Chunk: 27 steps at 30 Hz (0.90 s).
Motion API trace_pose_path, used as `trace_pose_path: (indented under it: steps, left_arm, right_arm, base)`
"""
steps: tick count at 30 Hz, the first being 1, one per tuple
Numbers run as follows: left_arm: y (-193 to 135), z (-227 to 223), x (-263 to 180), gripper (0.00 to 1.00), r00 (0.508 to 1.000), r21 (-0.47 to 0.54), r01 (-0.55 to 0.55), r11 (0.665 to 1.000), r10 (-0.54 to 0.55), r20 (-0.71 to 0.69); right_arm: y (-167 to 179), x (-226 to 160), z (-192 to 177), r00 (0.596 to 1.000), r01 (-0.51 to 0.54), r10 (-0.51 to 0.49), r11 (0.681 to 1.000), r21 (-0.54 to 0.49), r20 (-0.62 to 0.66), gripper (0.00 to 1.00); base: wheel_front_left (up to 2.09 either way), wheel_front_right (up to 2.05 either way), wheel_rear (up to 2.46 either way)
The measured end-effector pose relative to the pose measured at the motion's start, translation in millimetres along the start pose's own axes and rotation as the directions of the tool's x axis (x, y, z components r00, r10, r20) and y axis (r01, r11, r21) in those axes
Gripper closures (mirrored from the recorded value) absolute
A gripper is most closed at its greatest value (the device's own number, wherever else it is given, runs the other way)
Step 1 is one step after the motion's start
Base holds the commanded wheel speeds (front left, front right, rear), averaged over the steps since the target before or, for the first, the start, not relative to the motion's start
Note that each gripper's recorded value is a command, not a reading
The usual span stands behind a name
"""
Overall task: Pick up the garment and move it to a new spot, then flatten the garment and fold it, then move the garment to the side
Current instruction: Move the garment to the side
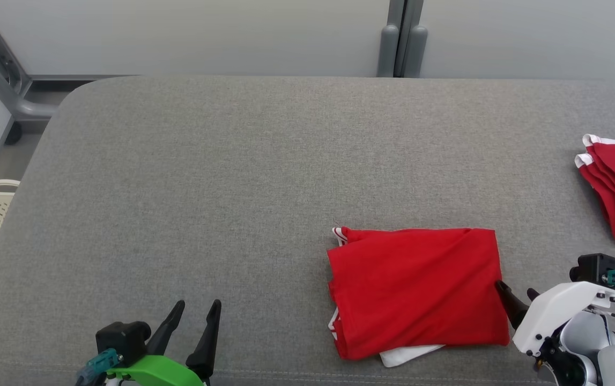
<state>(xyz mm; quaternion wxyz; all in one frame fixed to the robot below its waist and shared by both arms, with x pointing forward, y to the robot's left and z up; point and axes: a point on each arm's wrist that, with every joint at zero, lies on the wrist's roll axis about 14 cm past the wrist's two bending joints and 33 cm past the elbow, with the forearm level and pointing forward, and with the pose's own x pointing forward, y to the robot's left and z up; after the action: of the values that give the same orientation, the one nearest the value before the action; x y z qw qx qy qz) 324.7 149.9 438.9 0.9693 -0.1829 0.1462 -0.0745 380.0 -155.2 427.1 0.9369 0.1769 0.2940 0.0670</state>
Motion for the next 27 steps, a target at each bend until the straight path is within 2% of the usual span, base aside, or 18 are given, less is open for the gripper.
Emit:
trace_pose_path:
  steps: [19,20,21,23,27]
  left_arm:
    - [13,0,-4,0.0,0.999,0.018,-0.034,0.999,0.034,-0.018]
    - [13,0,-4,0.0,0.999,0.018,-0.035,0.999,0.035,-0.018]
    - [13,0,-4,0.0,0.999,0.018,-0.036,0.999,0.036,-0.017]
    - [14,1,-4,0.0,0.999,0.018,-0.036,0.999,0.036,-0.017]
    - [14,1,-4,0.0,0.999,0.018,-0.039,0.999,0.04,-0.016]
  right_arm:
    - [2,38,-29,0.992,0.008,-0.003,0.999,0.037,-0.127,0.0]
    - [3,39,-29,0.991,0.008,-0.003,0.999,0.037,-0.13,0.07]
    - [3,40,-29,0.991,0.007,-0.002,0.999,0.038,-0.131,0.54]
    - [5,43,-29,0.991,0.004,0.001,0.999,0.037,-0.137,1.0]
    - [10,48,-26,0.991,-0.008,0.011,1.0,0.025,-0.132,1.0]
  base:
    - [0.0,0.0,0.0]
    - [0.0,0.0,0.0]
    - [0.0,0.0,0.0]
    - [0.0,0.0,0.0]
    - [0.0,0.0,0.0]
